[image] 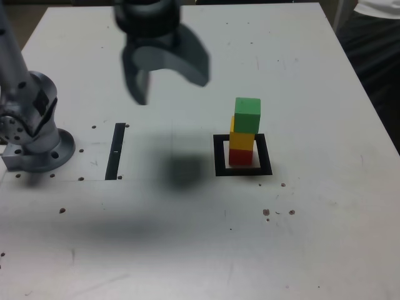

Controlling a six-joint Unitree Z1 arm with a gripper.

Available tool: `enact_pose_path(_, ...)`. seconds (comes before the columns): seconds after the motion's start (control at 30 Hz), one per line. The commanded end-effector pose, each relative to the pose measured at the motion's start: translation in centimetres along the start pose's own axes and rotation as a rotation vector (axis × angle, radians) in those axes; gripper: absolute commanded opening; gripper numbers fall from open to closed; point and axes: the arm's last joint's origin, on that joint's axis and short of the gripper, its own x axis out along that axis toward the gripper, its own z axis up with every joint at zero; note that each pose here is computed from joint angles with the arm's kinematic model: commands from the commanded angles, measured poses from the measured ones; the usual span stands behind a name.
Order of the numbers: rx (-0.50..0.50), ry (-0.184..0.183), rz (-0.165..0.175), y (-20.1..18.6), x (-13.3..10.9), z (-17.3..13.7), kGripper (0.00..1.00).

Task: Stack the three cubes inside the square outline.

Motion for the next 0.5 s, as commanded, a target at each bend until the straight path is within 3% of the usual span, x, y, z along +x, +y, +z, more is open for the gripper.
enact_pose_path(0.0, -0.009, 0.012, -0.008, 0.2, 0.4, -1.1, 1.0)
enact_pose_path(0.2, -0.015, 0.069, -0.039, 0.0, 2.7, -4.1, 1.0)
enact_pose_path(0.47, -0.013, 0.115, -0.078, -0.4, 6.2, -6.6, 1.0)
